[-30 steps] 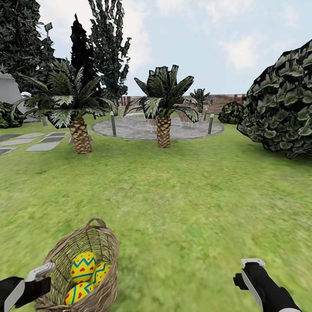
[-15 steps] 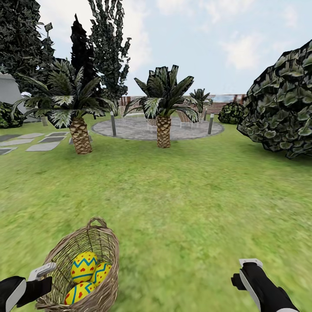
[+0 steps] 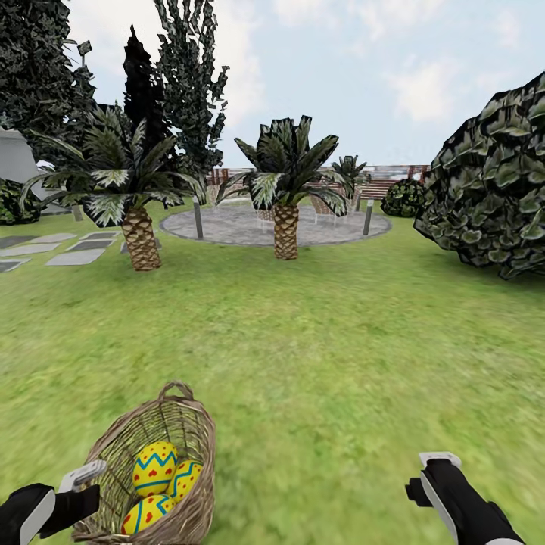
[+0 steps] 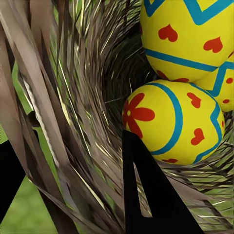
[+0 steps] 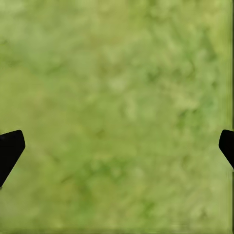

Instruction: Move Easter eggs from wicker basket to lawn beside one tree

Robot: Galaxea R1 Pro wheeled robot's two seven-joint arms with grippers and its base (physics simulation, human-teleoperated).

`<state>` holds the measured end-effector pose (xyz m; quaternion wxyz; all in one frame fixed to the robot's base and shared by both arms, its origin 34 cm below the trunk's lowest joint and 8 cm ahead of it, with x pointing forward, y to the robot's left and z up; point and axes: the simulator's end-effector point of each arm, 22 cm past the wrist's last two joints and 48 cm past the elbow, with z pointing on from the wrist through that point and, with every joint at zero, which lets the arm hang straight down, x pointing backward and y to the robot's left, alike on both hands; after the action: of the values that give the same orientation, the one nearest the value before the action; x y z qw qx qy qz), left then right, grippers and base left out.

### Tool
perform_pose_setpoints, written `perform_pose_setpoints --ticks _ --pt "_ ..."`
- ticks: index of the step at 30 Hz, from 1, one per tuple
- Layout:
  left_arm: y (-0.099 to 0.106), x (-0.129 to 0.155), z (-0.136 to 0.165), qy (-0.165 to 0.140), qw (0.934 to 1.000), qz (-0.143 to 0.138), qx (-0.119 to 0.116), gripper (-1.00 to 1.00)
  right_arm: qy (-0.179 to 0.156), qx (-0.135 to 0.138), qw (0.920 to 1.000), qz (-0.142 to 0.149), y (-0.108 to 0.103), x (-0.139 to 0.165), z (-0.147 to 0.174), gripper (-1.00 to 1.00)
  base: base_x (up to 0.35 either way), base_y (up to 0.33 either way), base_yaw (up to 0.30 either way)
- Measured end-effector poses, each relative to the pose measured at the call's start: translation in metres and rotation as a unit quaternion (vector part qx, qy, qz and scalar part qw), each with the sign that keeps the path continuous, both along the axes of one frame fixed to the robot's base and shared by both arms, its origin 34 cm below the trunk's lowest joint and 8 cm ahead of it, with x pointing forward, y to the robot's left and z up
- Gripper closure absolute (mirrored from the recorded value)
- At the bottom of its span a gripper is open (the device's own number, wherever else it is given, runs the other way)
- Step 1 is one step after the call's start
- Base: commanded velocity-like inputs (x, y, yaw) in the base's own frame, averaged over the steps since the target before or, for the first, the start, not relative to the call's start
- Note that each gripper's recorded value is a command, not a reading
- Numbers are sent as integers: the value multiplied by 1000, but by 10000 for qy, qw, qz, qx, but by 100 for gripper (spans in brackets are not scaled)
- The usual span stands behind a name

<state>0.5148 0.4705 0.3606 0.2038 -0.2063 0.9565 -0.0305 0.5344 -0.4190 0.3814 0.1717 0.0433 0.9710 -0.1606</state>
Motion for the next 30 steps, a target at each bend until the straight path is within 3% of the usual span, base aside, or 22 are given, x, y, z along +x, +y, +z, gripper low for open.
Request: perform_pose_setpoints --ticks 6,9,12,30 --pt "-1 1 4 -1 10000 -2 -9 100 93 6 10000 1 3 -5 -1 -100 0 0 0" --pt "-17 4 7 3 9999 -40 -115 100 87 -1 10000 -1 3 -3 5 -100 0 0 0" --pt "-19 5 11 28 9999 -75 -92 100 87 25 10000 6 5 -1 11 -100 0 0 -69" --pt "-25 13 46 55 9999 -83 -140 100 86 32 10000 -7 7 8 49 -100 0 0 -263"
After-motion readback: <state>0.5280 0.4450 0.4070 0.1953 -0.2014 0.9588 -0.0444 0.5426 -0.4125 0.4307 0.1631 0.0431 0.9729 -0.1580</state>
